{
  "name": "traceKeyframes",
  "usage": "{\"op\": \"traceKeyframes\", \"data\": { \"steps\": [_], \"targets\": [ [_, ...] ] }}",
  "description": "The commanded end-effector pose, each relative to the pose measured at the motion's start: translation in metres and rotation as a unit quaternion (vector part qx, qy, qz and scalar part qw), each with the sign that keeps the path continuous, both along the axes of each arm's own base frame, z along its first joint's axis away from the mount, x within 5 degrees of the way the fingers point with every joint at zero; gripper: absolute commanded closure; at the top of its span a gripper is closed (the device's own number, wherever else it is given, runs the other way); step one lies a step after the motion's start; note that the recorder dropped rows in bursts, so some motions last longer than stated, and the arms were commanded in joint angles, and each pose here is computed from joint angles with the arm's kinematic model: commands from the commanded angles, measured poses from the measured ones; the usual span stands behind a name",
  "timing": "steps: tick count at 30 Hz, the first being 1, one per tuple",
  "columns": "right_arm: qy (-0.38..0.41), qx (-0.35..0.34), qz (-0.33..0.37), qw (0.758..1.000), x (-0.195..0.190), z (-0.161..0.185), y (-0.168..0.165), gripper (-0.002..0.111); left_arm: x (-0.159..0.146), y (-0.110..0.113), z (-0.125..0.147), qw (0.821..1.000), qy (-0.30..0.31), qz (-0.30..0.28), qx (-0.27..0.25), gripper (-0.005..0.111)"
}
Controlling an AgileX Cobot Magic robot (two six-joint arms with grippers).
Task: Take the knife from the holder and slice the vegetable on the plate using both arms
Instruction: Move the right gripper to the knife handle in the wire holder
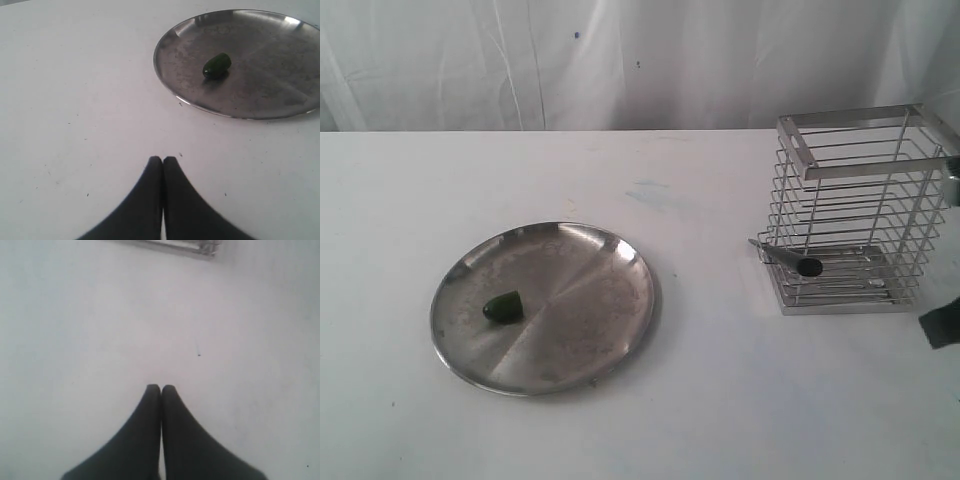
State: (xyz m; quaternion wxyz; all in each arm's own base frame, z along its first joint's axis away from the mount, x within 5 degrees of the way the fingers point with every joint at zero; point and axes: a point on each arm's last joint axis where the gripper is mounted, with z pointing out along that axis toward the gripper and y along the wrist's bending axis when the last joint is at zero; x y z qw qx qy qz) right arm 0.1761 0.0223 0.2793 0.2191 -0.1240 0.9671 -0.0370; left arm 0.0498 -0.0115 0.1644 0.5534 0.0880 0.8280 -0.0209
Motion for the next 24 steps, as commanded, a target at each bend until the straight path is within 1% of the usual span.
{"op": "traceKeyframes", "data": {
  "steps": [1, 5, 7, 9, 12, 17, 19, 21, 24],
  "targets": [
    [0.025, -0.01, 0.094, 0.995, -0.006, 0.018, 0.025, 0.108, 0.0, -0.001, -0.001, 1.0, 0.0, -0.005, -0.006, 0.107],
    [0.003, -0.008, 0.158, 0.987, -0.009, 0.046, 0.048, 0.108, 0.0, -0.001, -0.001, 1.0, 0.0, -0.005, -0.006, 0.107],
    [0.016, -0.025, 0.186, 0.982, -0.008, 0.055, 0.059, 0.108, 0.0, -0.001, -0.001, 1.0, 0.0, -0.005, -0.006, 0.107],
    [0.025, -0.059, 0.211, 0.975, 0.001, 0.056, 0.071, 0.108, 0.0, -0.001, -0.001, 1.0, 0.0, -0.005, -0.006, 0.107],
    [0.037, -0.112, 0.258, 0.959, 0.014, 0.045, 0.098, 0.108, 0.0, -0.001, -0.001, 1.0, 0.0, -0.005, -0.006, 0.107],
    [0.055, -0.205, 0.335, 0.918, 0.024, 0.016, 0.148, 0.108, 0.0, -0.001, -0.001, 1.0, 0.0, -0.005, -0.006, 0.107],
    [0.052, -0.256, 0.36, 0.896, 0.028, 0.003, 0.163, 0.108, 0.0, -0.001, -0.001, 1.0, 0.0, -0.005, -0.006, 0.107],
    [0.047, -0.301, 0.373, 0.876, 0.033, -0.007, 0.172, 0.108, 0.0, -0.001, -0.001, 1.0, 0.0, -0.005, -0.006, 0.107],
    [0.028, -0.376, 0.387, 0.841, 0.045, -0.018, 0.179, 0.108, 0.0, -0.001, -0.001, 1.0, 0.0, -0.005, -0.006, 0.107]
  ]
}}
